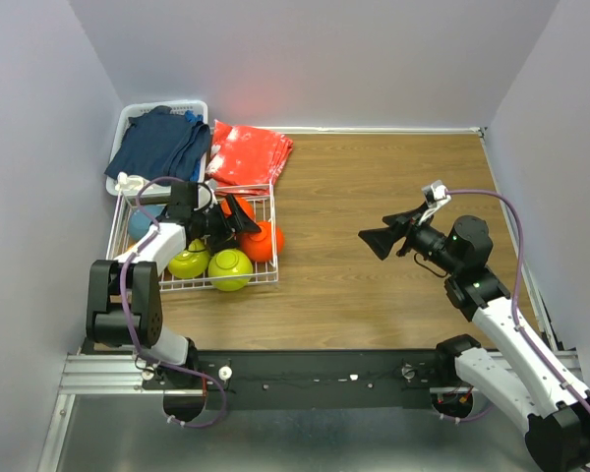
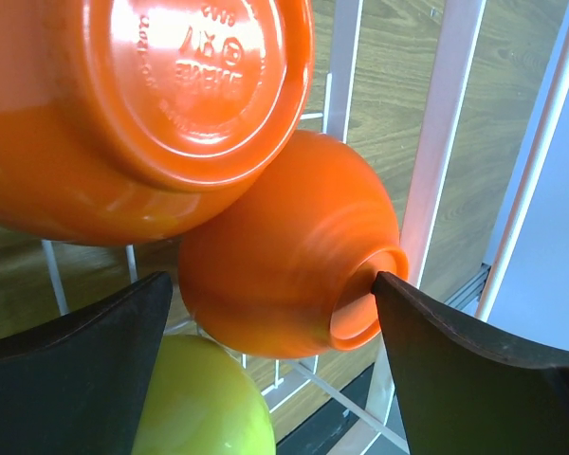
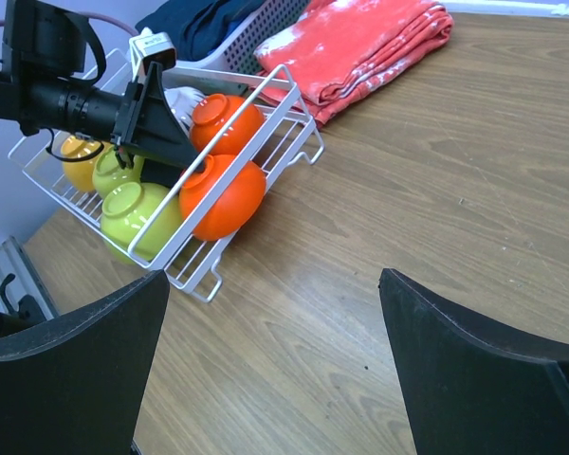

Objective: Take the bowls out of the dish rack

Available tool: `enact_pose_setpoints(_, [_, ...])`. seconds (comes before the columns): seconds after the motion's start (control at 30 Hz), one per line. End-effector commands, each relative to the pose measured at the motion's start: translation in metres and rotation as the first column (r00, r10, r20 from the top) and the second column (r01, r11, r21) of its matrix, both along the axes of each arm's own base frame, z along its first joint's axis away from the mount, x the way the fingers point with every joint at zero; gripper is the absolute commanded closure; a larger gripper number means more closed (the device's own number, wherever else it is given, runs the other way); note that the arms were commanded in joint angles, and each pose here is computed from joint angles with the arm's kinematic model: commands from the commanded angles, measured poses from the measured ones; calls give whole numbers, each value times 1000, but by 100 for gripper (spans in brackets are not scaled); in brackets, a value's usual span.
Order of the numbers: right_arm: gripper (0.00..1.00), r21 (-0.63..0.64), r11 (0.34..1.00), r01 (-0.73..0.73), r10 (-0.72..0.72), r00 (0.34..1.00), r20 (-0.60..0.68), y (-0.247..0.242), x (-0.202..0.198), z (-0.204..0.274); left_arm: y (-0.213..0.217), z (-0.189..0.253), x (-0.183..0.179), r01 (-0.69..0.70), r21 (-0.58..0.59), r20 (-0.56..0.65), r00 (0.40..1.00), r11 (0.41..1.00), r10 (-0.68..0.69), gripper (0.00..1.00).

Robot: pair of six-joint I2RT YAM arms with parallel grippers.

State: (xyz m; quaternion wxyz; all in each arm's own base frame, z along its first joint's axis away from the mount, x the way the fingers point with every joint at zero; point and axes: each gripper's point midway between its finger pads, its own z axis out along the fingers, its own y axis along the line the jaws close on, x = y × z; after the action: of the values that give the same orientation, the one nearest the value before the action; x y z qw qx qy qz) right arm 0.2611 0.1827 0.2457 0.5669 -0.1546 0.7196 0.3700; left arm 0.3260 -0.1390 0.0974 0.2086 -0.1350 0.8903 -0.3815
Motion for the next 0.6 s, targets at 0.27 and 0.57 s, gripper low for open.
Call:
enact_pose_setpoints(0.27, [0,-1,1000,10,-10,1000,8,0,2,-5,-8,-19,-8,22,-5,-79,997,1000,-22,3])
enact_pose_setpoints(0.57, [0,-1,1000,12,-12,1000,6,0,1,-5,-14,-15,-11,34,-44,-87,996,998,-38,8])
